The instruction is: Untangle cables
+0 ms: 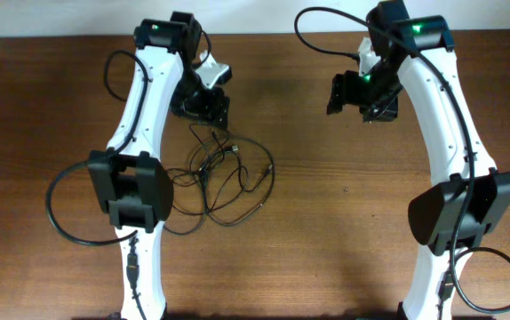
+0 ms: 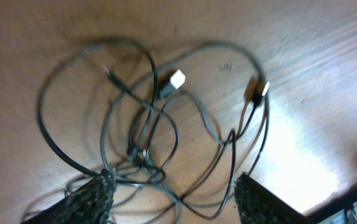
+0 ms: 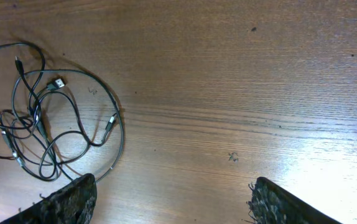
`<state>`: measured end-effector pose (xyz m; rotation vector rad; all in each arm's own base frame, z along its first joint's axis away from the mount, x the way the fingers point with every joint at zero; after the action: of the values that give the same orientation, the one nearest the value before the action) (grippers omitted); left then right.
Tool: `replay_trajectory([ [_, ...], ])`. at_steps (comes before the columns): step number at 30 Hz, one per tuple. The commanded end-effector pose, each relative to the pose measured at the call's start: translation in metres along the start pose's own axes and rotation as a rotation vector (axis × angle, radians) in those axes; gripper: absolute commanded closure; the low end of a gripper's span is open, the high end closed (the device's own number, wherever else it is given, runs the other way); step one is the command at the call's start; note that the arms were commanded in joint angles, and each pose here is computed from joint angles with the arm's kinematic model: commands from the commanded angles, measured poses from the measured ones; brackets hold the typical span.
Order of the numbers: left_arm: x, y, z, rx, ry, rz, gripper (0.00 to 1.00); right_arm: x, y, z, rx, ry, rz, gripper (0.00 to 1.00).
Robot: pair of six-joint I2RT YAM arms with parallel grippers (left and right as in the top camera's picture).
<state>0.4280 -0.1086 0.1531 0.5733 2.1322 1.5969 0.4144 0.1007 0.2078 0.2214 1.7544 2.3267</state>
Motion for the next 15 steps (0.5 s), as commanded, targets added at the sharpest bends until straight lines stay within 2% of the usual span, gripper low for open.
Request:
replay_trajectory([
  [1,0.022,-0.022,0.013,-0.080,0.167,0.138,0.37,-0.003,-0.002,-0.005,0.019,-0.008,-0.002,0.19],
  [3,0.037,-0.031,0.024,-0.165,0.293,0.208,0.35,-0.003,-0.002,-0.005,0.022,-0.006,0.000,0.20],
  [7,0.047,-0.049,0.025,-0.165,0.370,0.251,0.38,-0.002,-0.002,-0.006,0.024,-0.006,0.003,0.19],
  [9,0.049,-0.059,0.026,-0.166,0.393,0.258,0.43,-0.002,-0.002,-0.006,0.025,-0.006,0.006,0.19],
  [13,0.047,-0.067,0.029,-0.169,0.396,0.245,0.66,-0.001,-0.002,-0.006,0.026,-0.007,0.009,0.20],
  [14,0.046,-0.067,0.029,-0.172,0.398,0.237,0.78,-0.001,-0.002,-0.006,0.027,-0.008,0.010,0.20],
  [15,0.043,-0.067,0.030,-0.174,0.398,0.225,0.95,0.000,-0.002,-0.006,0.027,-0.008,0.011,0.19],
])
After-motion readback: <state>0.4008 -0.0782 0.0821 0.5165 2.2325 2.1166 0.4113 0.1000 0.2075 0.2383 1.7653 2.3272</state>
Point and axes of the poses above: each gripper's point midway between its finger pads, its own y axis back along the fingers, its own z axis along the line the jaws close on, x = y × z, the point moved 3 cm from there along y, back along the fingers, and after that the axes turned 10 degrees about -y, right-handed, at the moved point
